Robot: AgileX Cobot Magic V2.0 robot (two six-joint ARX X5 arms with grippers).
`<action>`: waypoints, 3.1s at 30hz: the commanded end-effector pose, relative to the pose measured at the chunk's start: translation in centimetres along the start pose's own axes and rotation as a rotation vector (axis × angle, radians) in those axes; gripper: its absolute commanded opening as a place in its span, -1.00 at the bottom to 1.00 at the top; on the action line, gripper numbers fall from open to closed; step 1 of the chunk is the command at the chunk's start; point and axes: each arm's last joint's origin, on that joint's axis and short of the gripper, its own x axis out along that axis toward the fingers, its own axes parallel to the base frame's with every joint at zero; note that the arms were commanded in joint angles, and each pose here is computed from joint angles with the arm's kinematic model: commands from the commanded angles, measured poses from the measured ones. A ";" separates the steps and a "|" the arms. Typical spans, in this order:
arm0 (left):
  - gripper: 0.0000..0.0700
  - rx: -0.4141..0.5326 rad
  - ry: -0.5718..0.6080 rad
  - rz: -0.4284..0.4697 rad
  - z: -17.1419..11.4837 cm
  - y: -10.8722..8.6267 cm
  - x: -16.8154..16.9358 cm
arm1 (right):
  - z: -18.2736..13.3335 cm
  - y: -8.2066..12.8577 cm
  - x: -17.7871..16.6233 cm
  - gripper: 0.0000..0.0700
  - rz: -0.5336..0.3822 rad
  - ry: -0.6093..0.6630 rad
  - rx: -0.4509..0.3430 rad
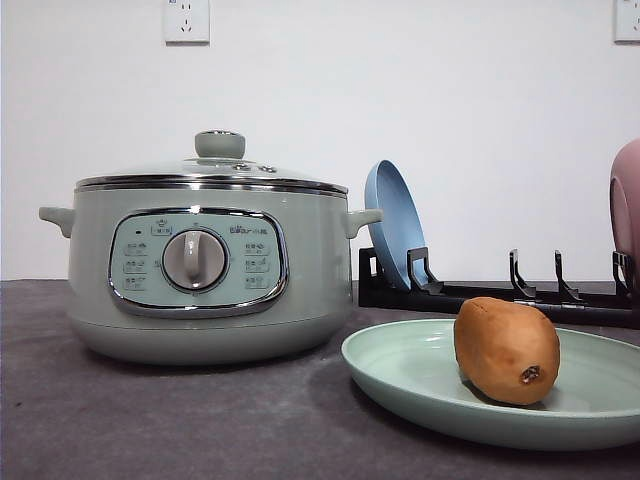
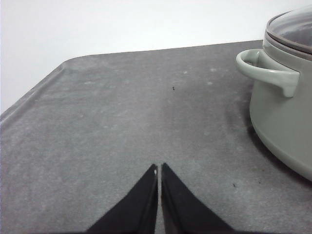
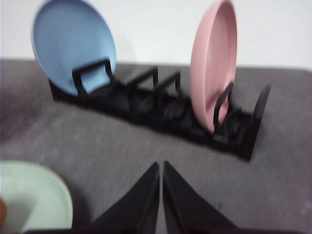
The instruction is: Transfer potato from steamer to green plate
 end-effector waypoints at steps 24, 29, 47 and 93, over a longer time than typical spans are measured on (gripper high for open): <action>-0.99 -0.005 0.026 0.000 -0.7 -0.1 0.2 | -0.1 0.1 0.0 -1.00 0.015 -0.002 0.002; -0.99 -0.005 0.026 0.000 -0.7 -0.1 0.2 | -0.1 0.1 0.0 -1.00 0.015 -0.002 0.002; -0.99 -0.005 0.026 0.000 -0.7 -0.1 0.2 | -0.1 0.1 0.0 -1.00 0.015 -0.002 0.002; -0.99 -0.005 0.026 0.000 -0.7 -0.1 0.2 | -0.1 0.1 0.0 -1.00 0.015 -0.002 0.002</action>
